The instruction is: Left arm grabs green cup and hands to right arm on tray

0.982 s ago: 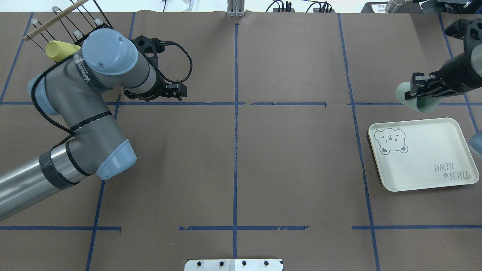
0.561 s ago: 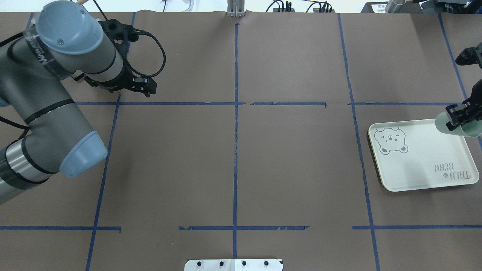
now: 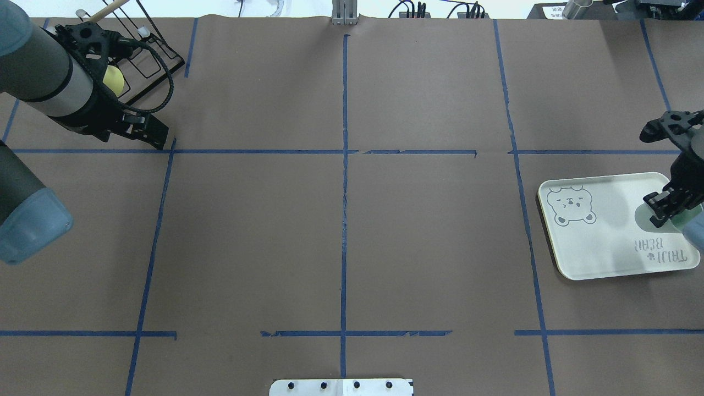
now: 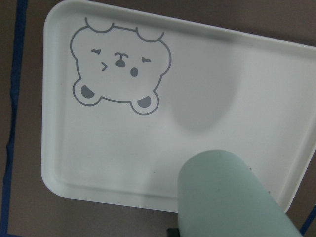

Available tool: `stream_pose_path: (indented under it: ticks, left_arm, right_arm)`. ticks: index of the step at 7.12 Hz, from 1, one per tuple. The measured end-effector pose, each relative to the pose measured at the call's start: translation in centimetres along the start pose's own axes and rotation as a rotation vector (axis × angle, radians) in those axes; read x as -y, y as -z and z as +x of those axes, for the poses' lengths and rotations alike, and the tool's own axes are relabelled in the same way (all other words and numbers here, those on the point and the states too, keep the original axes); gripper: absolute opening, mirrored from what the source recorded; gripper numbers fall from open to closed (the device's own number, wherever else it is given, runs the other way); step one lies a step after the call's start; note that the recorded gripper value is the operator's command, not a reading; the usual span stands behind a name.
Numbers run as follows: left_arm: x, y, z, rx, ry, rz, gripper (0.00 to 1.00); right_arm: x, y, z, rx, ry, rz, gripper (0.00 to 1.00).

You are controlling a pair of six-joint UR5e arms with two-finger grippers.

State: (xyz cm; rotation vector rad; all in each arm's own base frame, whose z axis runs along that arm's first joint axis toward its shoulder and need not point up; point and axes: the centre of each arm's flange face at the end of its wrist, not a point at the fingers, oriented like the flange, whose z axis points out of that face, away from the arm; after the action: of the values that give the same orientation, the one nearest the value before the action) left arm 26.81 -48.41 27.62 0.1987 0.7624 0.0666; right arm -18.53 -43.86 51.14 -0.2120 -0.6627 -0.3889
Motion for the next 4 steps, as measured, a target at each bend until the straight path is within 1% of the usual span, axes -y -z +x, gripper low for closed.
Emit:
stream_pose_path:
  ticks: [1,2,4]
  left_arm:
    - [-0.2,0.3,-0.2,-0.004,-0.002,0.001,1.00]
    - [-0.3,0.4,-0.2,-0.005,-0.002,0.001,1.00]
    - [-0.4,0.5,-0.2,-0.006,-0.002,0.002,1.00]
  right_arm:
    - [0.5,-2.0,-1.1,-0.009,0.027,-0.040,0.01]
    - [1.0,-3.0,-1.9,-0.015,0.044,-0.060,0.01]
    - [2.1,-3.3,-2.9,-0.019,0.062,-0.064,0.02]
